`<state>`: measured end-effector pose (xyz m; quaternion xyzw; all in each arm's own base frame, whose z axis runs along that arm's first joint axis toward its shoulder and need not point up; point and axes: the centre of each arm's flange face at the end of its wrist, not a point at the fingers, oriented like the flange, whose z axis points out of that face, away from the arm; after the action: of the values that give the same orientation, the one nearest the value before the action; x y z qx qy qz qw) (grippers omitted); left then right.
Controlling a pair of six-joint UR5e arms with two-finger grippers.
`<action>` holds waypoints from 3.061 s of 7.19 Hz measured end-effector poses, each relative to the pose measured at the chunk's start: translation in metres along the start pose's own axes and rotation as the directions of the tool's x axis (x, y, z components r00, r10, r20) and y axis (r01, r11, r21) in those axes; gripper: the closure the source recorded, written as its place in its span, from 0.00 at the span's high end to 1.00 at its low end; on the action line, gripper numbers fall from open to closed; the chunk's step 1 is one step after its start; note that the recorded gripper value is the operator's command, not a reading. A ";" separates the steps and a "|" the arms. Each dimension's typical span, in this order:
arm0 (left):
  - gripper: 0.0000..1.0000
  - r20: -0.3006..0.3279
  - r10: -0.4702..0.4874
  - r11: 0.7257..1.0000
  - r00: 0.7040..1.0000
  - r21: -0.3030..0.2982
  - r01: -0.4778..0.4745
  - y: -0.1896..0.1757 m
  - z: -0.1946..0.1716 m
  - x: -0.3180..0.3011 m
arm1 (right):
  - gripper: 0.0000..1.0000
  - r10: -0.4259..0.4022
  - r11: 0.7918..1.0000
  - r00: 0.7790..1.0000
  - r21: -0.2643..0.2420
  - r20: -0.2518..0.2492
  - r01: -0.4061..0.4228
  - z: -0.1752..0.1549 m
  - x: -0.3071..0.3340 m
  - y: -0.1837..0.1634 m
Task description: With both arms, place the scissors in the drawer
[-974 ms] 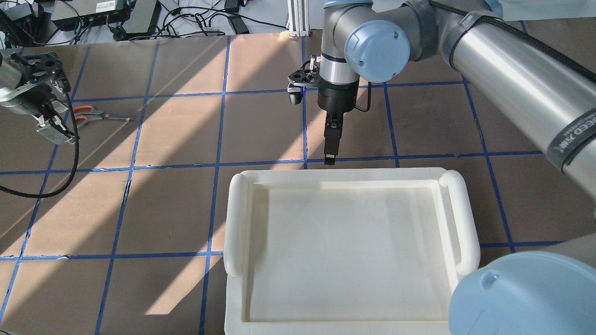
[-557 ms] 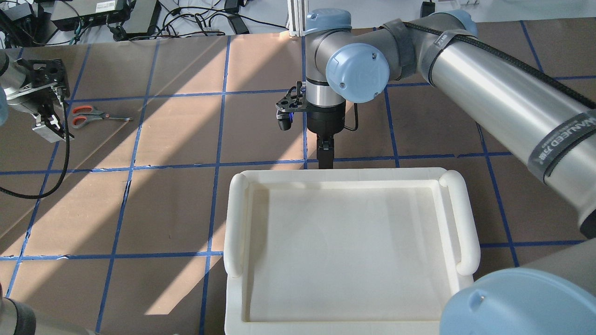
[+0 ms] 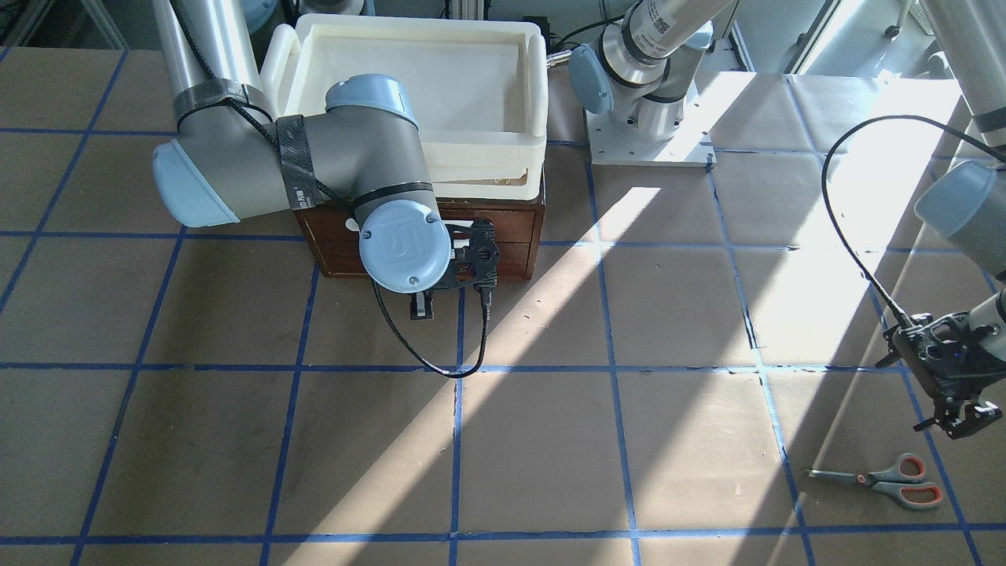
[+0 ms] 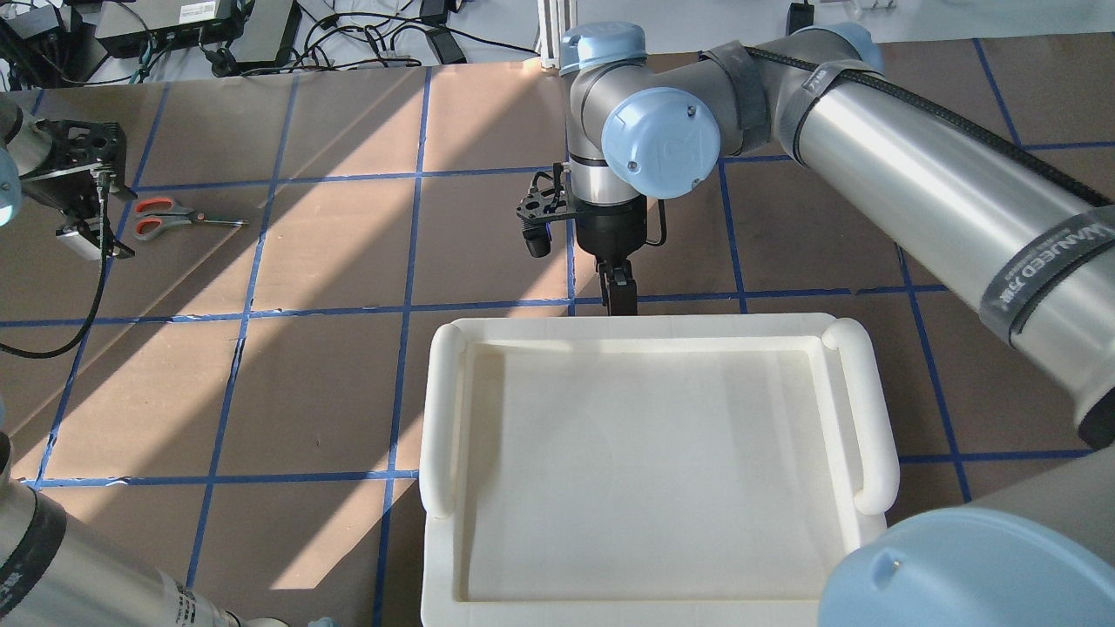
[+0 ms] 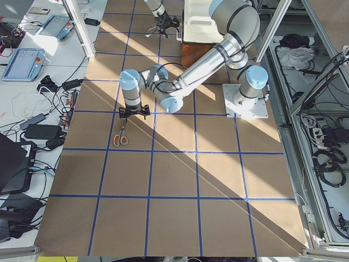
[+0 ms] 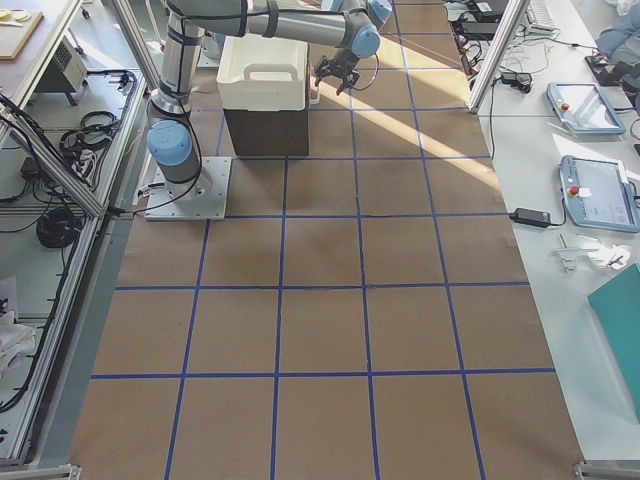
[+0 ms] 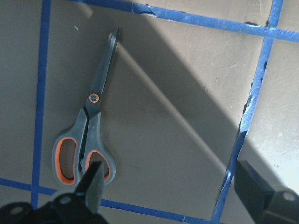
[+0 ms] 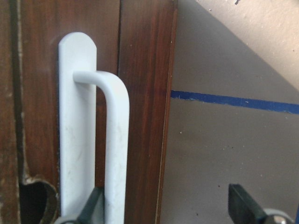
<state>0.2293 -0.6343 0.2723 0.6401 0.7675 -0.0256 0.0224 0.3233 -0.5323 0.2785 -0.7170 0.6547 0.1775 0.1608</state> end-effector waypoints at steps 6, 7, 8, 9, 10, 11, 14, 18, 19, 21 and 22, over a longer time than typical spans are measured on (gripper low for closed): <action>0.97 0.047 0.065 0.997 0.997 0.044 -0.067 0.014 0.064 -0.040 | 0.64 0.093 0.995 0.996 0.037 -0.012 -0.093 -0.007 0.006 0.002; 0.96 0.048 0.084 0.995 0.995 0.050 -0.087 0.015 0.071 -0.044 | 0.64 0.104 0.994 0.994 0.044 -0.021 -0.103 -0.011 0.010 0.006; 0.95 0.046 0.105 0.993 0.993 0.054 -0.107 0.016 0.077 -0.046 | 0.64 0.115 0.992 0.993 0.054 -0.036 -0.113 -0.017 0.017 0.011; 0.95 0.041 0.120 0.991 0.992 0.058 -0.123 0.016 0.083 -0.047 | 0.64 0.127 0.990 0.991 0.063 -0.046 -0.124 -0.023 0.027 0.018; 0.95 0.038 0.127 0.990 0.991 0.061 -0.130 0.016 0.089 -0.048 | 0.64 0.133 0.989 0.990 0.068 -0.055 -0.129 -0.027 0.037 0.022; 0.95 0.038 0.136 0.988 0.990 0.062 -0.138 0.016 0.093 -0.048 | 0.64 0.132 0.989 0.989 0.070 -0.066 -0.127 -0.030 0.046 0.024; 0.94 0.037 0.163 0.984 0.986 0.064 -0.165 0.014 0.103 -0.050 | 0.64 0.119 0.991 0.987 0.073 -0.109 -0.111 -0.040 0.075 0.023; 0.90 0.035 0.176 0.982 0.984 0.066 -0.178 0.012 0.109 -0.052 | 0.63 0.086 0.994 0.977 0.079 -0.193 -0.072 -0.042 0.102 0.021; 0.90 0.034 0.179 0.981 0.983 0.066 -0.181 0.012 0.111 -0.053 | 0.63 0.090 0.994 0.974 0.083 -0.209 -0.074 -0.043 0.109 0.023; 0.89 0.032 0.181 0.981 0.983 0.066 -0.182 0.012 0.114 -0.053 | 0.62 0.105 0.992 0.968 0.094 -0.228 -0.085 -0.049 0.118 0.033; 0.78 0.033 0.181 0.981 0.983 0.066 -0.183 0.012 0.114 -0.054 | 0.62 0.108 0.991 0.966 0.099 -0.235 -0.087 -0.048 0.123 0.035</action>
<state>0.2513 -0.6923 0.1621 0.7075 0.7042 -0.0582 0.0130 0.3003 -0.6660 0.2644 -0.6922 0.7110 0.0684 0.1029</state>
